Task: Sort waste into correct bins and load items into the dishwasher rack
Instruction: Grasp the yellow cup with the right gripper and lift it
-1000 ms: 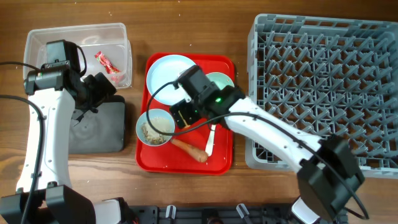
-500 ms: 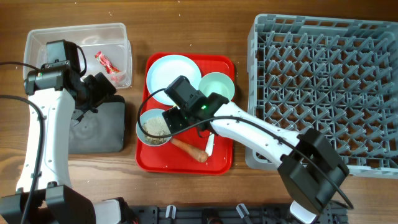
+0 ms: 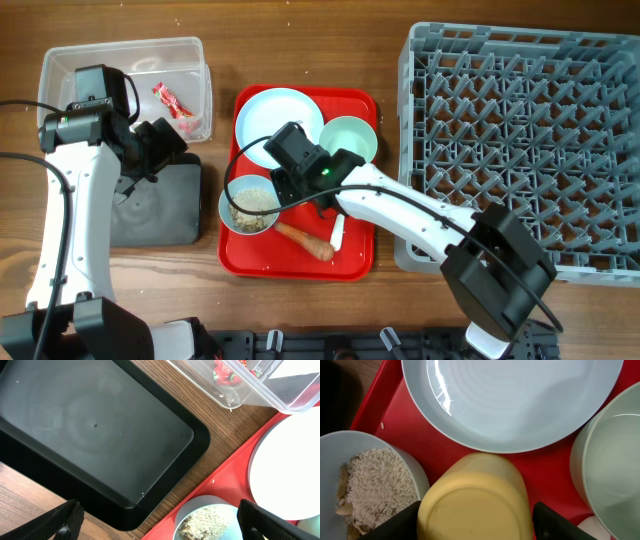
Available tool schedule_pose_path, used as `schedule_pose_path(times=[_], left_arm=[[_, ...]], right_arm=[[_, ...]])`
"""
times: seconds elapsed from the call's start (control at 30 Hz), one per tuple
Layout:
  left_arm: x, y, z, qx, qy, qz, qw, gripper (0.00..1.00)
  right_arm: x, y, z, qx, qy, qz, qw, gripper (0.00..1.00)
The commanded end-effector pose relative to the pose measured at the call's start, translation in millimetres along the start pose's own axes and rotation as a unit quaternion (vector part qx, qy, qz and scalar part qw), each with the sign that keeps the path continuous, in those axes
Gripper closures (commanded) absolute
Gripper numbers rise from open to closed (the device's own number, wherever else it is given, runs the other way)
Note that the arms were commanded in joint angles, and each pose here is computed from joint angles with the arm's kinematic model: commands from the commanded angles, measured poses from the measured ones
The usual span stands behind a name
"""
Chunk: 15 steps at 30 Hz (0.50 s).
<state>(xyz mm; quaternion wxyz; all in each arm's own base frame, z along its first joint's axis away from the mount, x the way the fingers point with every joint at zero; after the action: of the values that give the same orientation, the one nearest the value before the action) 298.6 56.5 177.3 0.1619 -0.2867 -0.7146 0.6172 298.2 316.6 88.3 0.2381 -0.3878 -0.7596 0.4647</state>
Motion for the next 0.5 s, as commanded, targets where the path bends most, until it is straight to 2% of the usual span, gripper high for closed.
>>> schedule_pose_path(times=[0.0, 0.27, 0.37, 0.47], left_arm=[[3, -3, -1, -0.008, -0.007, -0.002, 1.000, 0.00], [3, -3, -1, -0.008, -0.007, -0.002, 1.000, 0.00], [3, -3, -1, -0.008, -0.007, -0.002, 1.000, 0.00], [3, -3, -1, -0.008, -0.007, -0.002, 1.000, 0.00]], right_arm=[[-1, 15, 2, 0.014, 0.006, 0.010, 1.000, 0.33], [-3, 5, -2, 0.005, 0.011, 0.010, 1.000, 0.55], [-11, -21, -13, -0.023, 0.013, 0.028, 0.999, 0.55], [-32, -68, -23, -0.059, 0.024, 0.063, 0.996, 0.55]])
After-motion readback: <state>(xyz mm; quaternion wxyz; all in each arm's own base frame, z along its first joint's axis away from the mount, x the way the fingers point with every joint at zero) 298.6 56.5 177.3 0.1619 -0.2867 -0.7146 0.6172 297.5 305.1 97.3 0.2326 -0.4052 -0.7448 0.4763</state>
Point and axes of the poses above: each gripper's point midway between its finger pads, its own y axis out along the fingers, its own x axis along the line the jaws close on, z = x × y, the point moved 3 cm from there along -y, back along the fingers, and after that the axes turned 12 degrees about -y, right-handed, at the moved point
